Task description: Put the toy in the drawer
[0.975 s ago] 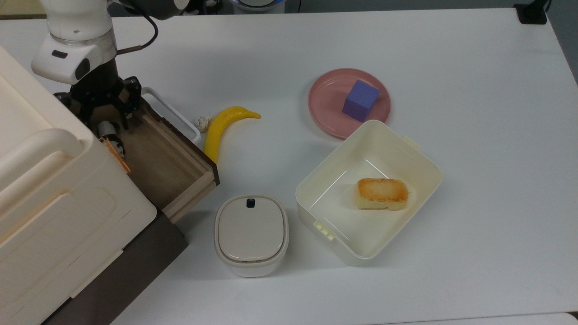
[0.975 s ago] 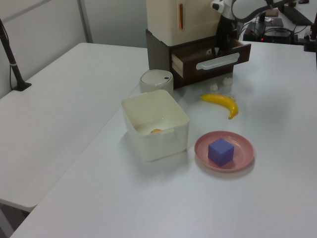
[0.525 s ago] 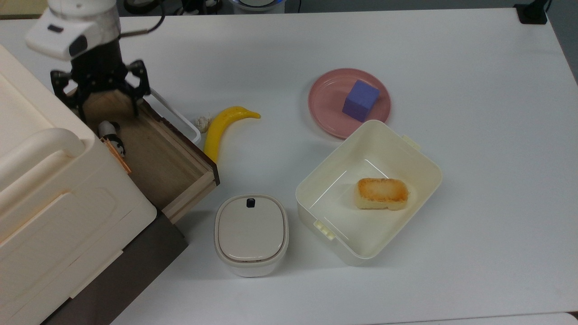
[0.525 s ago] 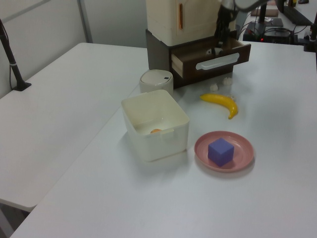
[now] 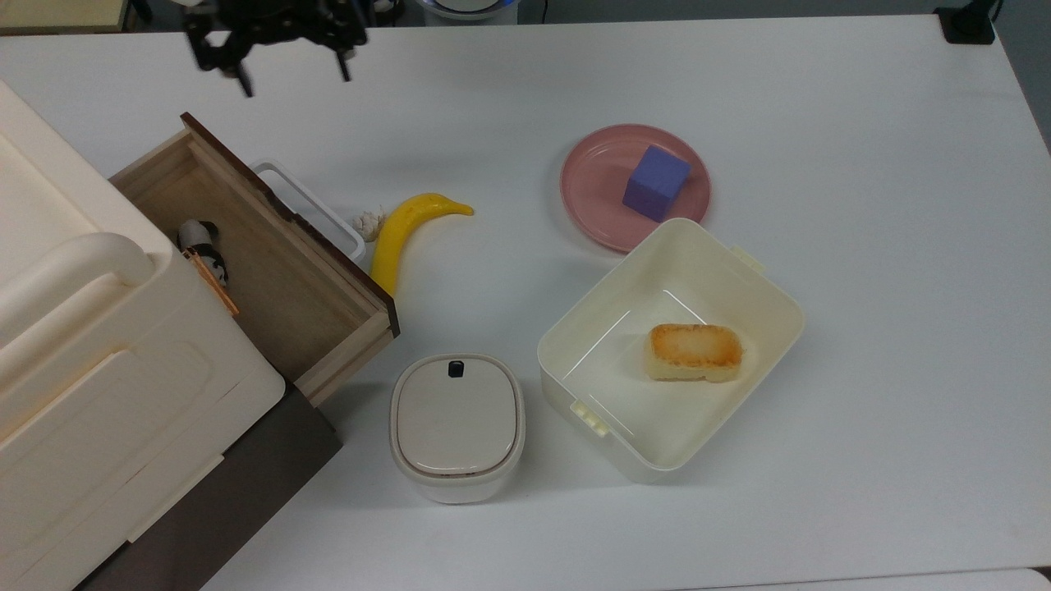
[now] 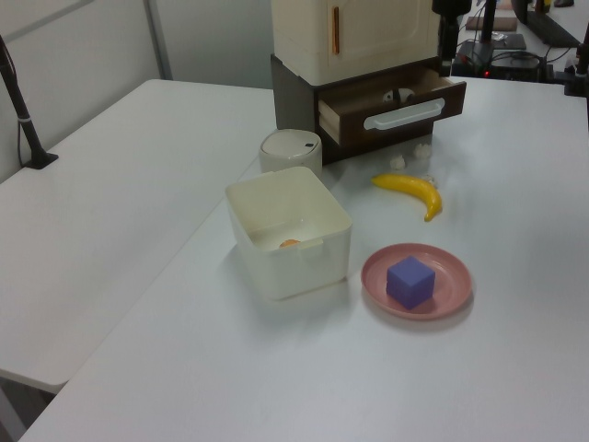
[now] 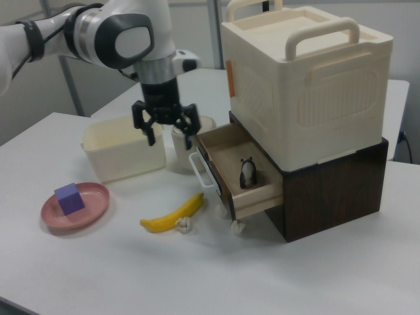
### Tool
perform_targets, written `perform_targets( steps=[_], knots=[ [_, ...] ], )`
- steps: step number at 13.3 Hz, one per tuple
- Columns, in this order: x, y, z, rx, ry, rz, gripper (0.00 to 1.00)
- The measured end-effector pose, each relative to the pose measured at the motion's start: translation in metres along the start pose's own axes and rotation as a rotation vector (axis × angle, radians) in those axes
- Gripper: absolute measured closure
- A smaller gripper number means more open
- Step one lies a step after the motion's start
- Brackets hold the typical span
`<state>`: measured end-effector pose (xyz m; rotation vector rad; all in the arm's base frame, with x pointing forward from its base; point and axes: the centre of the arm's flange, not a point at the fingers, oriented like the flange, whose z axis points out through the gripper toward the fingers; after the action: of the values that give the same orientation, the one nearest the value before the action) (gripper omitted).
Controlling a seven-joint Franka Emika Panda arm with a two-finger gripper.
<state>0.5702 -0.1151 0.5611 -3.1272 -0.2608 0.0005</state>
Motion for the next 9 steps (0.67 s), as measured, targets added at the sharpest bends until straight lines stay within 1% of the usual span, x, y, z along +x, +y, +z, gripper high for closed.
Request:
perform_targets(
  steps=[1, 3, 4, 5, 6, 8, 9],
  knots=[
    [0.002, -0.013, 0.005, 0.009, -0.028, 0.088, 0.0],
    [0.012, -0.043, 0.017, 0.007, -0.061, 0.274, 0.0],
    [0.016, -0.061, 0.024, -0.001, -0.076, 0.336, 0.0],
    [0.017, -0.067, 0.027, -0.006, -0.083, 0.332, 0.0],
    [0.017, -0.07, 0.029, -0.006, -0.087, 0.303, 0.0],
    [0.02, -0.081, 0.029, -0.004, -0.087, 0.212, 0.0],
    [0.022, -0.094, 0.027, -0.004, -0.083, 0.169, 0.0]
  ],
)
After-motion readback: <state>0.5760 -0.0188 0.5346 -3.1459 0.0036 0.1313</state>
